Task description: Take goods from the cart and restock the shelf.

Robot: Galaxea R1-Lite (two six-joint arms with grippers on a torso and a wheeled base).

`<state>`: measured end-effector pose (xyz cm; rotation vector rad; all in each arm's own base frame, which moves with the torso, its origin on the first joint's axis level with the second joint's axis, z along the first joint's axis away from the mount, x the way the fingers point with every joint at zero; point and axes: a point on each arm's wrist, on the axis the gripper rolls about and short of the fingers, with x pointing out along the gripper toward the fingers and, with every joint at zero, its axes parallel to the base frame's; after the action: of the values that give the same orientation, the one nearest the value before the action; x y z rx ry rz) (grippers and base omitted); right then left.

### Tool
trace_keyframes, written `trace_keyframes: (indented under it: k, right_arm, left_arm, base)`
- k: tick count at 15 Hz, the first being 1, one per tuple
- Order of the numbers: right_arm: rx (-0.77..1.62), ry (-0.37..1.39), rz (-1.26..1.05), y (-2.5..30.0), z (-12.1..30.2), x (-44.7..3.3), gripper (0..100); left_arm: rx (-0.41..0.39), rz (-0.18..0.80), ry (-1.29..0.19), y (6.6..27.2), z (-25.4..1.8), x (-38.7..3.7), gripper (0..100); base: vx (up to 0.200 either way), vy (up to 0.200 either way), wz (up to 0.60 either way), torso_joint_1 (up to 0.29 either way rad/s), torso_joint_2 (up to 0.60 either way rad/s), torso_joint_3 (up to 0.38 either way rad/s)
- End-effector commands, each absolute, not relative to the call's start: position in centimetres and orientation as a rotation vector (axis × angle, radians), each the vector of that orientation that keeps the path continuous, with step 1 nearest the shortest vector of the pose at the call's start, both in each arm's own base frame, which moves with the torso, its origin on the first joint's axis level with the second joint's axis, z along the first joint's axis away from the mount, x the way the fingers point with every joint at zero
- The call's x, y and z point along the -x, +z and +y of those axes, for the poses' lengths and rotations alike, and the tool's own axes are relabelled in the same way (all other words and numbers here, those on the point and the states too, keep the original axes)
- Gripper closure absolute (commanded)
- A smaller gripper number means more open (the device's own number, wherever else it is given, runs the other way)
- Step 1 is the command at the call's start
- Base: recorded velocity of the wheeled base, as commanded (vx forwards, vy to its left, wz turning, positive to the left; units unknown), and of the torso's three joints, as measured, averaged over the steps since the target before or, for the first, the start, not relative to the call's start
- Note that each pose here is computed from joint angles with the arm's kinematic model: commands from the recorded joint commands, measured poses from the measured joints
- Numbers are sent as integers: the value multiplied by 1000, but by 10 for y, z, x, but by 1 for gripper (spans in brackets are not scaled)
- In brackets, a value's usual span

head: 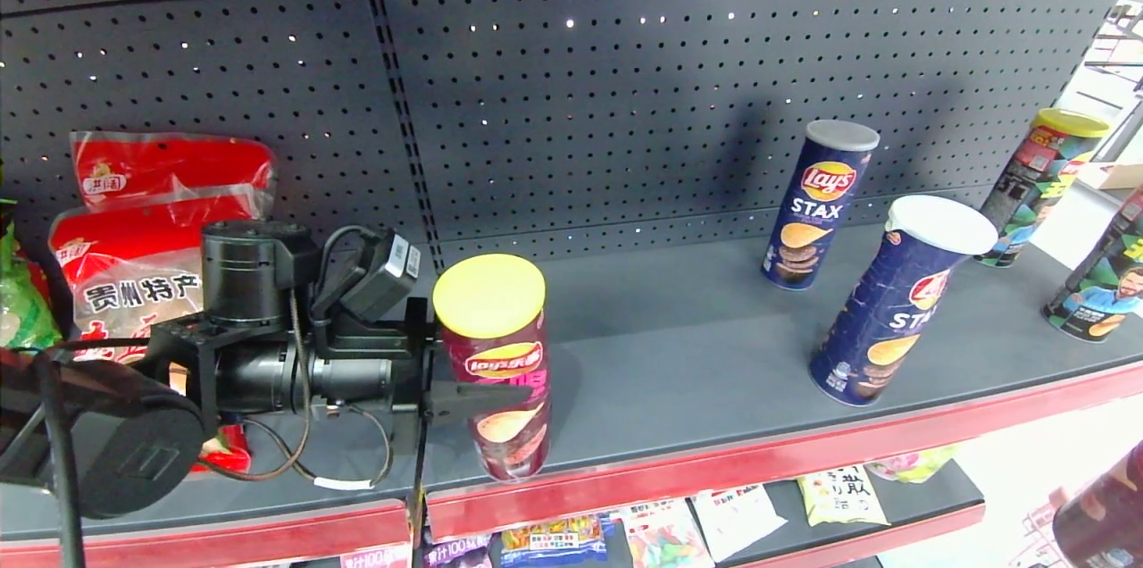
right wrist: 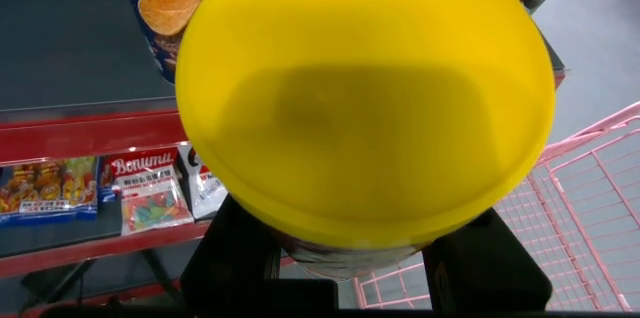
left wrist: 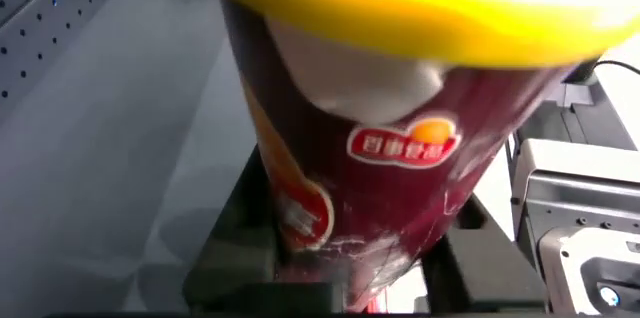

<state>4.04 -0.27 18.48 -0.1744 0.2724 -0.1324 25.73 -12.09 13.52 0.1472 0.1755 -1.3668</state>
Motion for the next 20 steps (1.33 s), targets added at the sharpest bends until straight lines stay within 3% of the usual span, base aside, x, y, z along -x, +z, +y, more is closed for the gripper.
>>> trace_keyframes:
  k: [1,8,13,20]
  right_arm:
    - [175,-132,275,185,-3,-41,100]
    - [175,-132,271,186,-3,-41,100]
    - [175,-136,270,186,-3,-41,100]
    - [177,-138,272,186,-3,-41,100]
  left_arm:
    - [-150,164,-1365,136,-122,-259,0]
    - [-164,117,-1331,143,-114,-261,0]
    - [-119,42,-1297,181,-101,-239,0]
    - [-125,-17,-1297,199,-96,-226,0]
  base:
    - [0,0,0,0,0,0]
    - [0,0,0,0,0,0]
    - [0,0,0,0,0,0]
    - [0,0,0,0,0,0]
